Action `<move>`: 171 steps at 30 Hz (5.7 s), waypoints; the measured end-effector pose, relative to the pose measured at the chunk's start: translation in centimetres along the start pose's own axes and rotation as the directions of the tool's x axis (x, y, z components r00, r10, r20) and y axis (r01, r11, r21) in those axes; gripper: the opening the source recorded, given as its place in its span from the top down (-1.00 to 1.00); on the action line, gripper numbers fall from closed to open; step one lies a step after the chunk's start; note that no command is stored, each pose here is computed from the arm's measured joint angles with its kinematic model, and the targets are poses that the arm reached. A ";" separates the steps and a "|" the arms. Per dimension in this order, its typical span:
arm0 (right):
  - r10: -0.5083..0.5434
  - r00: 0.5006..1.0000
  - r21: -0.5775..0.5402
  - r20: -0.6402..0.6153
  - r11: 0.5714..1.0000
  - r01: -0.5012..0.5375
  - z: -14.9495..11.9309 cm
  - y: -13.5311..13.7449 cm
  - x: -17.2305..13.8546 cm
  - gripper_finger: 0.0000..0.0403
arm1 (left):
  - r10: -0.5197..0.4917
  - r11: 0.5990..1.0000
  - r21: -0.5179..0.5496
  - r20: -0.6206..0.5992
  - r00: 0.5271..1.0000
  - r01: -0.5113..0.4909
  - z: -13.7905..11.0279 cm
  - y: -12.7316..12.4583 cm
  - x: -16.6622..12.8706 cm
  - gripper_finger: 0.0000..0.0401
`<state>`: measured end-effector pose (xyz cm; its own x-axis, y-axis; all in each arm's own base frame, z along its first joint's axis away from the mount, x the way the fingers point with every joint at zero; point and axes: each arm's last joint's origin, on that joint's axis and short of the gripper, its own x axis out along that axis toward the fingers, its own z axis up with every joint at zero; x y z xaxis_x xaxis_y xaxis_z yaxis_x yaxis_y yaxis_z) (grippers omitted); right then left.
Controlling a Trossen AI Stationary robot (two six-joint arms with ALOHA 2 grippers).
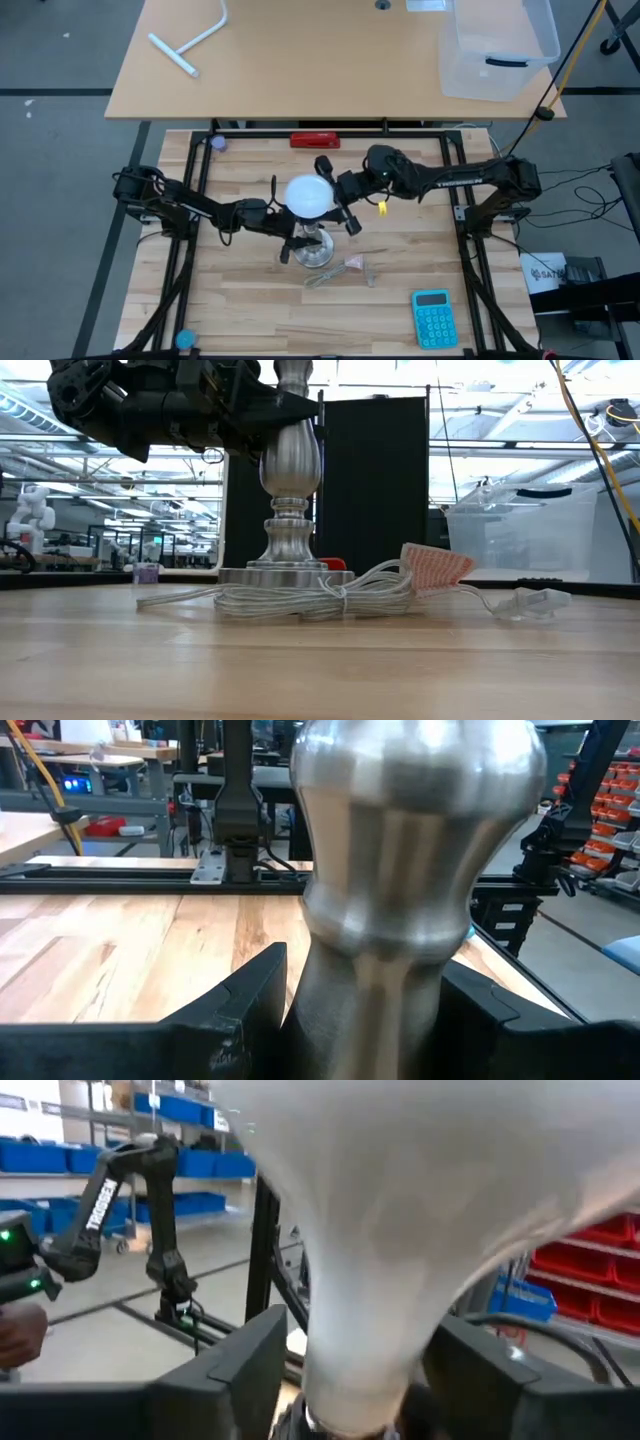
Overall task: Screw lightbulb
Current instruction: Remove the white lightbulb from the silver lamp
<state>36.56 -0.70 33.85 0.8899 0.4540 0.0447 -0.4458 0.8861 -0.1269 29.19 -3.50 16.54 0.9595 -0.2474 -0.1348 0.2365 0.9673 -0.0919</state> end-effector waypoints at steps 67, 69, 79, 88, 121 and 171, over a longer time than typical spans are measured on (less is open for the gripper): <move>-0.537 0.824 -0.183 0.180 0.805 0.565 -4.8 11.3 -0.9 0.12 | 0.211 0.976 -0.055 0.026 0.977 -0.210 0.2 0.7 -0.1 0.05; -0.541 0.824 -0.183 0.168 0.804 0.565 -4.7 11.2 -0.8 0.08 | 0.212 0.976 -0.055 0.026 0.977 -0.210 0.2 0.7 -0.1 0.05; -0.629 0.759 -0.103 0.168 0.755 0.648 -3.5 10.7 -0.5 -0.29 | 0.211 0.976 -0.053 0.026 0.977 -0.209 0.2 0.7 -0.1 0.05; -0.705 0.703 -0.068 0.097 0.700 0.711 -1.9 9.7 0.4 -0.43 | 0.212 0.976 -0.052 0.025 0.977 -0.210 0.1 0.7 -0.1 0.05; -0.610 0.782 0.071 0.124 0.792 0.606 -1.2 5.9 0.7 -0.42 | 0.216 0.975 -0.054 0.026 0.976 -0.215 0.2 0.7 -0.1 0.05; -0.148 0.978 0.004 0.149 0.989 0.149 -2.2 1.2 -0.7 0.30 | 0.135 0.991 -0.020 0.004 0.991 -0.135 0.0 0.6 0.0 0.05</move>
<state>35.63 -0.15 31.53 0.9213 0.3270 0.2103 -0.3090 0.9441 -0.1146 29.28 -2.96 16.49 0.9832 -0.1144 -0.1424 0.1019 0.9905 -0.0925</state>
